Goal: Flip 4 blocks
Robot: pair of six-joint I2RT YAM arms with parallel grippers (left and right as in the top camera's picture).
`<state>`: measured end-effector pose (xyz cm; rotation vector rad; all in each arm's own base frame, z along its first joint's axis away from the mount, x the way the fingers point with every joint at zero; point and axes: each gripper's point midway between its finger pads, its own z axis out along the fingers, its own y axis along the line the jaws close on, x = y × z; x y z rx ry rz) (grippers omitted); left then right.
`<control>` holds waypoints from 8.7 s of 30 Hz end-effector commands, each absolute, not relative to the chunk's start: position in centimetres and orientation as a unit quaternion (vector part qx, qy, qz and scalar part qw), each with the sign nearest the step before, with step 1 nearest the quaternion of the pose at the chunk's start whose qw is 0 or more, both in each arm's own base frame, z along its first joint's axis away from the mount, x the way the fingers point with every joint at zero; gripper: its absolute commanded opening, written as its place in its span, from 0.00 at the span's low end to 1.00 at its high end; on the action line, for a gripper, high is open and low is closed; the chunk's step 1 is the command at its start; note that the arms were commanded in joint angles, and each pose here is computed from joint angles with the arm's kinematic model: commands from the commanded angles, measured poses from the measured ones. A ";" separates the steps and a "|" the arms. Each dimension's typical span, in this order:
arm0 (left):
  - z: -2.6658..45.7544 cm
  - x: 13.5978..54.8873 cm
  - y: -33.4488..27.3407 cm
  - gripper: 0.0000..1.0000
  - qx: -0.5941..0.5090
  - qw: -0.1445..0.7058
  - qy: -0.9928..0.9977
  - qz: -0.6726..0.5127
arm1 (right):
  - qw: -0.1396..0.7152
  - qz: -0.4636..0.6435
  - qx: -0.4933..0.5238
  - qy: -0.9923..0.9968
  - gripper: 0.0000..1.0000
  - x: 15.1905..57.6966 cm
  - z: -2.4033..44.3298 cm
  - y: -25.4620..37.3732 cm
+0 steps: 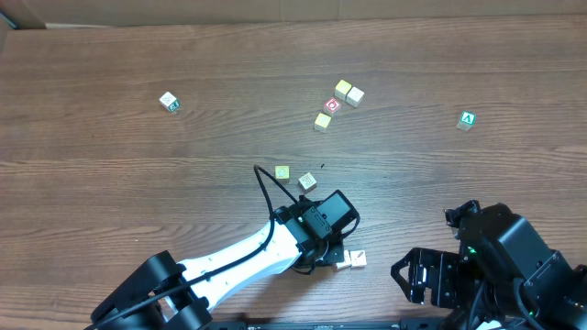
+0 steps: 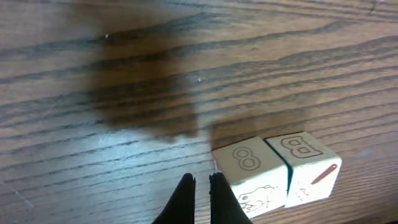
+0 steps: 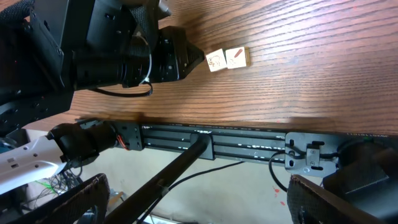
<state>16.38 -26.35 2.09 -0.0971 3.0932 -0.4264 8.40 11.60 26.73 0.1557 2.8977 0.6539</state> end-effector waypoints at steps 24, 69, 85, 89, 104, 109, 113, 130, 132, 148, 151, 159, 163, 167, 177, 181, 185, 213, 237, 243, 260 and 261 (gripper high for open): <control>2.0 16.0 -26.9 0.04 -0.024 -0.006 0.988 -0.151 | 0.093 0.231 0.045 0.967 0.92 8.4 27.5 11.7; 3.0 35.8 -17.9 0.63 0.023 0.100 0.982 -0.159 | 0.085 0.238 0.048 0.966 0.99 8.2 27.6 12.0; 2.4 35.2 -17.6 0.59 0.011 0.083 0.985 -0.152 | 0.085 0.238 0.048 0.966 0.99 8.1 27.6 12.0; 2.4 35.2 -17.8 0.59 0.014 0.083 0.985 -0.152 | 0.085 0.238 0.048 0.966 0.99 8.1 27.6 12.0; -0.2 33.8 -19.1 0.48 0.024 0.057 0.991 -0.120 | 0.085 0.238 0.048 0.966 0.99 8.1 27.6 12.0; 0.8 35.0 -18.5 0.48 0.012 0.065 0.990 -0.121 | 0.085 0.238 0.048 0.966 0.99 8.1 27.6 12.0; 1.8 36.0 -18.1 0.42 0.006 0.073 0.991 -0.112 | 0.085 0.238 0.048 0.966 0.99 8.2 27.6 12.0; 2.7 34.9 -18.0 0.04 0.007 0.042 0.994 -0.104 | 0.087 0.236 0.049 0.967 0.99 8.2 27.6 11.9; 3.4 34.8 -17.9 0.04 0.007 0.036 0.994 -0.101 | 0.088 0.235 0.049 0.967 0.99 8.2 27.6 11.9; 11.4 32.2 -17.7 0.04 0.030 0.069 0.994 -0.074 | 0.088 0.235 0.049 0.967 0.99 8.3 27.6 11.9; 12.7 30.8 -18.4 0.04 0.040 0.079 0.993 -0.077 | 0.088 0.235 0.049 0.967 0.99 8.3 27.6 11.9; 11.1 26.3 -19.2 0.04 0.037 0.053 0.996 -0.061 | 0.088 0.235 0.049 0.967 0.99 8.2 27.6 11.9; 9.1 23.6 -19.6 0.04 0.042 0.036 0.997 -0.054 | 0.088 0.235 0.049 0.967 0.99 8.2 27.6 11.9; 7.3 20.8 -20.3 0.05 0.047 0.016 0.998 -0.047 | 0.088 0.235 0.049 0.967 0.99 8.3 27.6 11.9; 5.4 16.2 -23.5 0.04 0.080 0.009 0.996 -0.050 | 0.092 0.231 0.049 0.967 0.99 8.4 27.5 11.7; 5.4 15.8 -24.1 0.05 0.074 0.022 0.996 -0.045 | 0.092 0.231 0.048 0.967 0.99 8.4 27.5 11.7; 5.4 16.1 -24.3 0.04 0.058 0.030 0.997 -0.048 | 0.092 0.231 0.049 0.967 0.99 8.4 27.5 11.7; 1.9 16.8 -24.6 0.04 -0.004 0.062 0.995 -0.075 | 0.090 0.234 0.044 0.967 1.00 8.3 27.6 11.8; 2.2 16.8 -26.0 0.04 0.003 0.058 0.992 -0.108 | 0.084 0.240 0.044 0.966 1.00 8.1 27.6 12.1; 2.2 16.8 -26.0 0.04 0.003 0.057 0.992 -0.108 | 0.084 0.240 0.044 0.966 1.00 8.1 27.6 12.0; 2.2 16.8 -26.0 0.27 0.004 0.057 0.992 -0.108 | 0.084 0.240 0.043 0.966 1.00 8.1 27.6 12.1; 2.2 16.8 -26.0 0.28 0.006 0.057 0.992 -0.108 | 0.084 0.240 0.043 0.966 1.00 8.1 27.6 12.1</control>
